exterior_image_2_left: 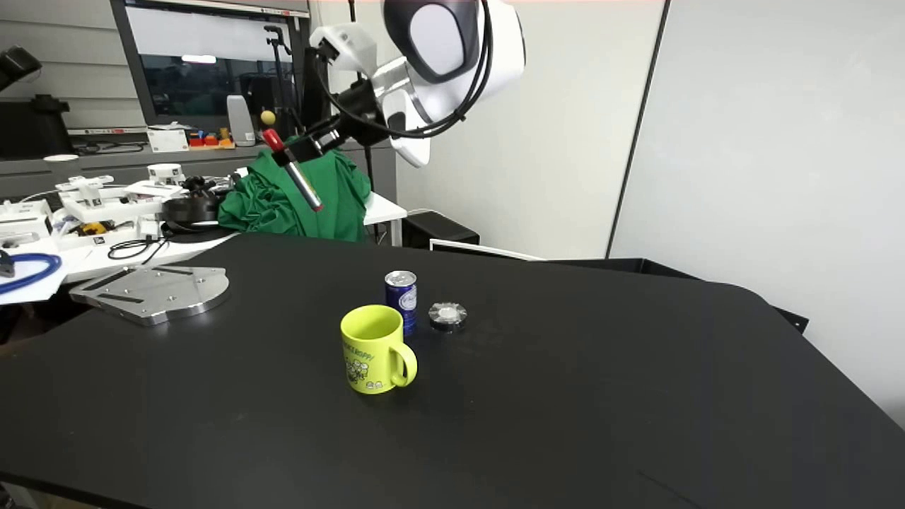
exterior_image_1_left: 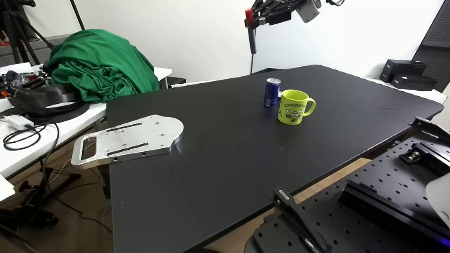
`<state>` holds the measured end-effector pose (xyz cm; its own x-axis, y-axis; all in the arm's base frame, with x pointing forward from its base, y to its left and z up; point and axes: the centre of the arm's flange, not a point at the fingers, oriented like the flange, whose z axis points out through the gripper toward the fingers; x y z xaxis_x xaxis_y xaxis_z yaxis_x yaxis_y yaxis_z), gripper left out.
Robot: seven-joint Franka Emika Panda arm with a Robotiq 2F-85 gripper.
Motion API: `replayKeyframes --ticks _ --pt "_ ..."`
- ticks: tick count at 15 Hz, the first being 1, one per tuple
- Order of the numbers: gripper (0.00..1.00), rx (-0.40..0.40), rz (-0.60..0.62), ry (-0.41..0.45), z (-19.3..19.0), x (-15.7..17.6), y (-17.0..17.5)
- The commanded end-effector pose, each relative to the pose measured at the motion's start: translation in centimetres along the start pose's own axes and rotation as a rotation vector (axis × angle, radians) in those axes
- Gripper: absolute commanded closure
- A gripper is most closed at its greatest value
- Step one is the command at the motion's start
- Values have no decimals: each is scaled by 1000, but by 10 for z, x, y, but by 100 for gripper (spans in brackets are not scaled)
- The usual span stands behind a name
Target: Pick the marker and put it in the cup
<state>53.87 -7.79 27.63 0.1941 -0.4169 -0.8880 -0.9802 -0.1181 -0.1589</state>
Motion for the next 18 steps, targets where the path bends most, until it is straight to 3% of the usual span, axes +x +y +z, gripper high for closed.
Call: replayKeyframes --ticks 1,9,18 --pt "95 71 56 -117 -26 -10 52" --pt "95 205 136 -141 -80 54 100" --pt "95 262 212 -131 -81 123 120"
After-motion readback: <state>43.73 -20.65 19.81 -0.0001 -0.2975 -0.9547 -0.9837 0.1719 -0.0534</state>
